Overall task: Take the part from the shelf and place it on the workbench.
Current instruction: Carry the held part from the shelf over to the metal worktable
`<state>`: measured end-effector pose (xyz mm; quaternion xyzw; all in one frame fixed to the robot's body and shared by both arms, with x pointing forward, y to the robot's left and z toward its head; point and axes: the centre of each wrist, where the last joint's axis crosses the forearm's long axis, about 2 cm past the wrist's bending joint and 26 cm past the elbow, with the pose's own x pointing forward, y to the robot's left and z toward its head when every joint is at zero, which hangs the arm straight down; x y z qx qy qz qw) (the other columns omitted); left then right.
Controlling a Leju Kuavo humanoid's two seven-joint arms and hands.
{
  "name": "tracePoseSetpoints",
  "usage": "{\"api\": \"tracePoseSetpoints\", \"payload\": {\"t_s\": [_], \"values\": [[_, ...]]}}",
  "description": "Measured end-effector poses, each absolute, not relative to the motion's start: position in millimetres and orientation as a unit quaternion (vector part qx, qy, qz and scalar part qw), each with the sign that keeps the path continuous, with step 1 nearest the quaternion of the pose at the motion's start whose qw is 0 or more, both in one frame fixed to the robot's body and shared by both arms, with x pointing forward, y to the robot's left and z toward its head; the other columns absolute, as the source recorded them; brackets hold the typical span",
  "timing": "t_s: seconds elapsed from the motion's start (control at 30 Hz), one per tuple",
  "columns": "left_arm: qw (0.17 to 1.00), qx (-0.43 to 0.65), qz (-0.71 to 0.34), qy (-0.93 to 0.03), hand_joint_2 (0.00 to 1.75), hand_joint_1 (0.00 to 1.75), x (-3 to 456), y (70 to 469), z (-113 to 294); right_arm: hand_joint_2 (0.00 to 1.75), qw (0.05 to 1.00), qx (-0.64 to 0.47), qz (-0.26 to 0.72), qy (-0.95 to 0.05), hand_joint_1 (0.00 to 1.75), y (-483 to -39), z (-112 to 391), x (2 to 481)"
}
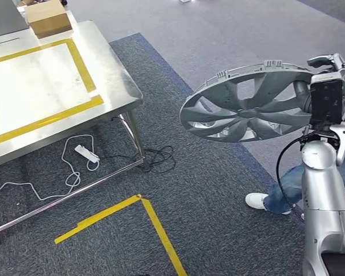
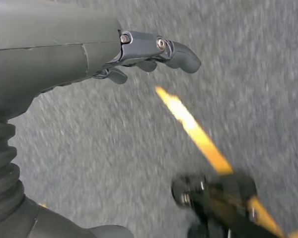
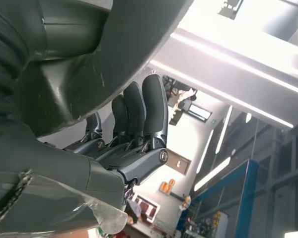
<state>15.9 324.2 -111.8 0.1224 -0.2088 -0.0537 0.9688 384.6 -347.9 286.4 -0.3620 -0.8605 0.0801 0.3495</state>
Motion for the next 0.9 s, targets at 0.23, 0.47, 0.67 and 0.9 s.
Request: {"api": "tracePoseSetpoints", "payload": {"t_s": [0.23, 0.47, 0.67, 0.9], "values": [[0.959, 0.142, -0.084, -0.231, 1.75, 0.00, 18.2, 325.2, -111.3, 1.75, 0.353, -0.359, 0.078, -0.861, 1.75, -347.8, 281.5, 382.8], [0.946, 0.177, -0.100, -0.251, 1.75, 0.00, 21.3, 326.9, -110.6, 1.75, 0.361, -0.362, 0.069, -0.856, 1.75, -356.4, 276.3, 379.3], [0.946, 0.179, -0.100, -0.252, 1.75, 0.00, 21.9, 327.1, -110.5, 1.75, 0.367, -0.367, 0.070, -0.852, 1.75, -361.8, 271.7, 376.6], [0.945, 0.182, -0.100, -0.251, 1.75, 0.00, 20.2, 327.4, -110.5, 1.75, 0.367, -0.369, 0.070, -0.851, 1.75, -362.4, 270.5, 376.0]]}}
